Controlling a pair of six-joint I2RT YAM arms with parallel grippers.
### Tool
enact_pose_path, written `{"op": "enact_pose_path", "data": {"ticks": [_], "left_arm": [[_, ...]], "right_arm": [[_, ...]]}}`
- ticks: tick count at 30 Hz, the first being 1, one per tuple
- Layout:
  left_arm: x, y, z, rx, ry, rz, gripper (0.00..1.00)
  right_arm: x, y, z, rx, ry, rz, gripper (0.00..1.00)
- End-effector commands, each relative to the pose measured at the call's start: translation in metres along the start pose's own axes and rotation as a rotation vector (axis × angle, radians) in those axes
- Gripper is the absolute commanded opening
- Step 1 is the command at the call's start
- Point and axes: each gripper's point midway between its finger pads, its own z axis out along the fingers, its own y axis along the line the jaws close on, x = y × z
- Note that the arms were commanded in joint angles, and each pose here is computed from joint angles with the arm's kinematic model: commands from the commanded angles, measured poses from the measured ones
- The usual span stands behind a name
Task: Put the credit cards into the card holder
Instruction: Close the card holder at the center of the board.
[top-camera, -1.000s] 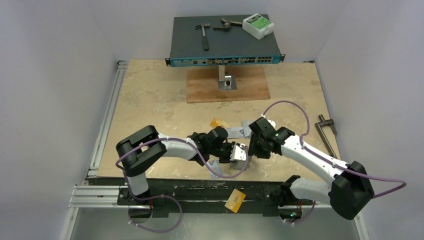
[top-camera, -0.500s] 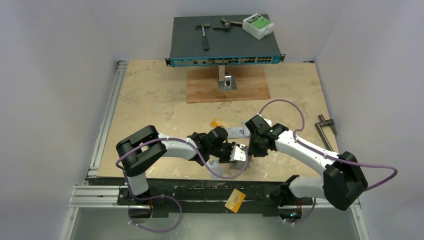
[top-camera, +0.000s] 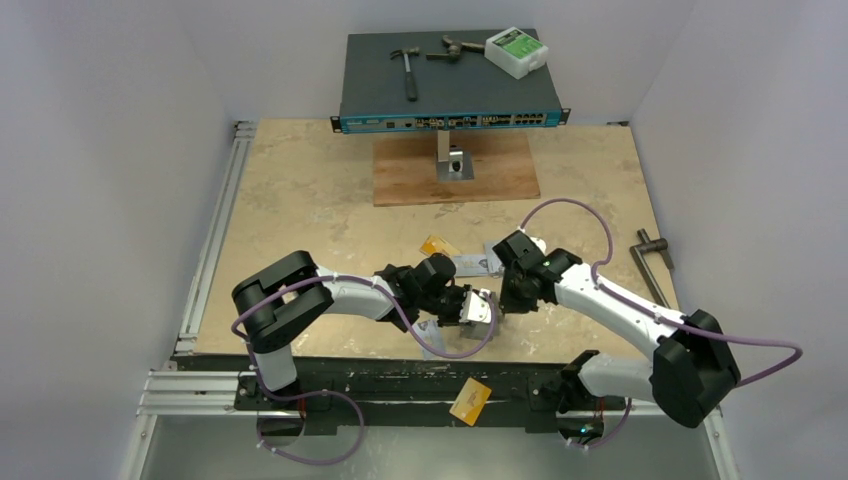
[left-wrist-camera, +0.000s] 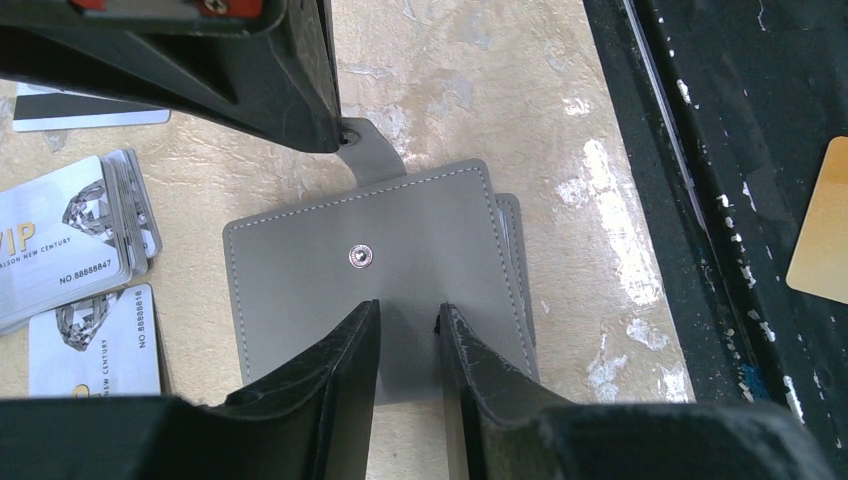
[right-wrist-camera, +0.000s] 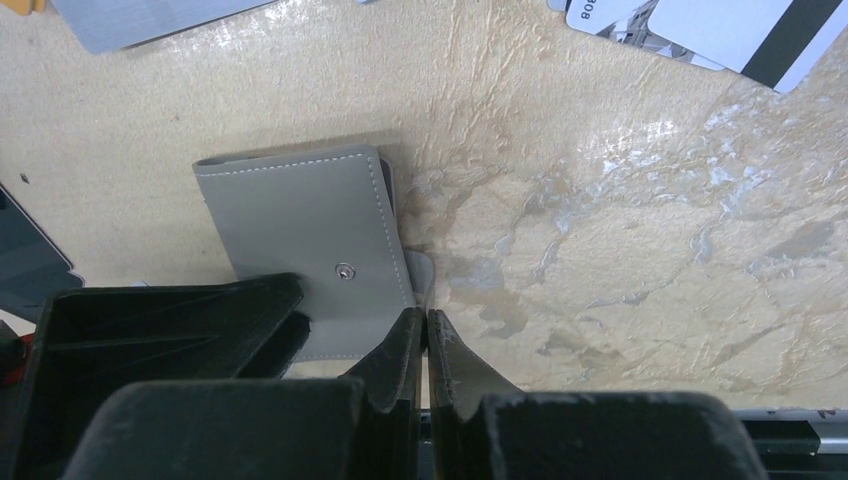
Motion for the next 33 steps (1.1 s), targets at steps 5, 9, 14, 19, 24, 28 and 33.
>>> {"op": "enact_pose_path", "data": {"ticks": [5, 9, 14, 19, 24, 28, 33], "left_arm": [[0.035, -0.005, -0.002, -0.004, 0.102, -0.011, 0.27], [0.036, -0.006, -0.002, -0.001, 0.104, -0.012, 0.27], [0.036, -0.006, -0.002, -0.001, 0.105, -0.012, 0.26], [0.035, -0.006, -0.002, -0.001, 0.104, -0.011, 0.26], [0.035, -0.007, -0.001, 0.005, 0.106, -0.012, 0.26], [0.035, -0.007, -0.002, 0.008, 0.105, -0.010, 0.26], [0.035, -0.008, -0.002, 0.012, 0.106, -0.011, 0.26]], "right_arm": [[0.001, -0.003, 0.004, 0.007, -0.011, 0.022, 0.14], [-0.003, -0.002, 0.006, 0.014, -0.022, 0.020, 0.19], [-0.009, -0.002, 0.000, 0.011, -0.053, 0.038, 0.08], [-0.011, -0.003, -0.006, 0.001, -0.077, 0.059, 0.00], [-0.009, 0.016, -0.007, -0.105, -0.060, 0.060, 0.00], [-0.007, 0.030, 0.002, -0.161, -0.036, 0.042, 0.00], [-0.004, 0.035, 0.015, -0.163, -0.006, 0.024, 0.00]]}}
